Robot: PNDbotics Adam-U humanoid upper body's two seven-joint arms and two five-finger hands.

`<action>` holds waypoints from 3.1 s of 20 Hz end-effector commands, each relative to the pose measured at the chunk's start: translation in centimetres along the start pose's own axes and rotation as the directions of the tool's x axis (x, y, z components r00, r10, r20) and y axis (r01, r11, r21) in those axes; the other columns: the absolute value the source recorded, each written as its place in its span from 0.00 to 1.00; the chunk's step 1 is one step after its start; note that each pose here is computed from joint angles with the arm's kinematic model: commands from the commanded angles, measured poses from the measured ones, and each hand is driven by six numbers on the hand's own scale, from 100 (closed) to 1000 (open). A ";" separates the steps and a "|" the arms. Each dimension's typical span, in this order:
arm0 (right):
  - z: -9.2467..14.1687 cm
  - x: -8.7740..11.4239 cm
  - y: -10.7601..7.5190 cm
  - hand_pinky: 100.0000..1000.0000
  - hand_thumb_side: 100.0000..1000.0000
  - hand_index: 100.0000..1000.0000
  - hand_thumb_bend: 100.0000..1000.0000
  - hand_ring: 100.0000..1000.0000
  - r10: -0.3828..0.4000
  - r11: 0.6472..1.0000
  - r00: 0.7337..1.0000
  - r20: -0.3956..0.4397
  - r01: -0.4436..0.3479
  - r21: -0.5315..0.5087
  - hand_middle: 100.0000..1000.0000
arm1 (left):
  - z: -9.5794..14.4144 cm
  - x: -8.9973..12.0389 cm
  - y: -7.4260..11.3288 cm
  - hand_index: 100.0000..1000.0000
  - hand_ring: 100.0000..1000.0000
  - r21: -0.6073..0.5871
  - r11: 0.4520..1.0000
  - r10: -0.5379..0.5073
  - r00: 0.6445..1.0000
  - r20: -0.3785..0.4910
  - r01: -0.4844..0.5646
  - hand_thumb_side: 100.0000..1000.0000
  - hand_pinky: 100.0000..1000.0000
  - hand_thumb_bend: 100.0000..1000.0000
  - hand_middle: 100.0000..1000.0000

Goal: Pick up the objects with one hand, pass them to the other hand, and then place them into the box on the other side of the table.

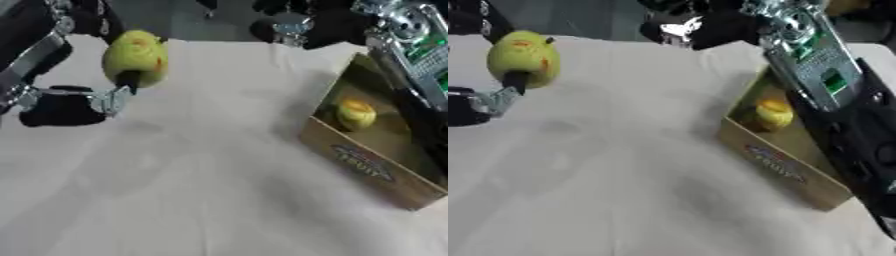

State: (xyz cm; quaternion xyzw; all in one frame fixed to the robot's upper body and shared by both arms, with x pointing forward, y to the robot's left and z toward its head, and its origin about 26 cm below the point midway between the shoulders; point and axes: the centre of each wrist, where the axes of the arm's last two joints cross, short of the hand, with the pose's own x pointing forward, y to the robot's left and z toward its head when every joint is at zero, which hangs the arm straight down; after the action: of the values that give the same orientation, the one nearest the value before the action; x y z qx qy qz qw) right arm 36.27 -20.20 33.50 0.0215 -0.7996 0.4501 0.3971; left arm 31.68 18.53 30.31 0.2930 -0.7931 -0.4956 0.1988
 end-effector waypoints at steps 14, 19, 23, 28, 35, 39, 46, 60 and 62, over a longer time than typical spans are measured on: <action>-3.2 2.1 2.0 0.82 0.22 0.84 0.36 0.77 -0.013 0.982 0.998 0.064 0.000 0.191 0.77 | -0.8 0.9 0.8 0.47 0.58 0.002 1.000 -0.010 0.999 0.048 0.010 0.17 0.66 0.00 0.54; -3.8 2.0 2.6 0.82 0.15 0.83 0.36 0.75 -0.004 0.973 0.998 0.067 -0.011 0.230 0.76 | -1.0 1.3 1.1 0.47 0.59 -0.004 1.000 -0.019 0.998 0.065 0.019 0.16 0.66 0.02 0.54; -4.1 2.0 2.9 0.81 0.04 0.82 0.38 0.74 0.023 0.963 0.997 0.080 -0.043 0.267 0.76 | -1.1 1.4 1.2 0.47 0.59 -0.010 1.000 -0.027 0.997 0.073 0.027 0.16 0.66 0.02 0.54; -4.5 2.0 3.4 0.80 0.02 0.82 0.38 0.74 0.048 0.953 0.994 0.098 -0.075 0.294 0.76 | -1.2 1.5 1.1 0.47 0.59 -0.018 0.999 -0.030 0.996 0.081 0.031 0.16 0.66 0.03 0.54; -5.3 1.9 4.2 0.77 0.01 0.81 0.36 0.73 0.101 0.945 0.991 0.094 -0.125 0.301 0.76 | -1.4 1.6 1.0 0.47 0.59 -0.023 0.999 -0.042 0.995 0.092 0.044 0.15 0.66 0.03 0.54; -5.6 1.8 4.5 0.77 0.02 0.80 0.34 0.73 0.119 0.951 0.990 0.082 -0.137 0.276 0.76 | -1.4 1.9 1.1 0.47 0.59 -0.017 0.999 -0.038 0.994 0.102 0.040 0.15 0.66 0.03 0.54; -5.9 1.8 5.0 0.74 0.03 0.77 0.31 0.69 0.145 0.964 0.988 0.056 -0.154 0.216 0.72 | -1.4 2.5 1.1 0.47 0.59 -0.013 1.000 -0.022 0.994 0.110 0.024 0.15 0.65 0.03 0.54; -6.0 2.2 5.2 0.70 0.07 0.74 0.29 0.64 0.064 0.985 0.997 0.034 -0.069 0.161 0.69 | -1.7 2.4 0.5 0.47 0.59 -0.040 0.999 -0.015 0.996 0.093 0.019 0.15 0.65 0.04 0.54; -5.9 2.2 5.2 0.70 0.06 0.74 0.30 0.64 0.061 0.984 0.998 0.033 -0.066 0.166 0.69 | -1.7 2.2 0.4 0.47 0.59 -0.040 0.999 -0.021 0.996 0.085 0.024 0.14 0.65 0.04 0.54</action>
State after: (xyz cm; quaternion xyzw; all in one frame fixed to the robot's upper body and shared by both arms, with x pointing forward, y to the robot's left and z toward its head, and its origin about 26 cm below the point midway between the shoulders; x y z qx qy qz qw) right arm 36.93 -12.12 31.70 0.0347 -0.7553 0.5295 0.3845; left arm 31.10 16.01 30.80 0.2663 -0.7866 -0.5285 0.1763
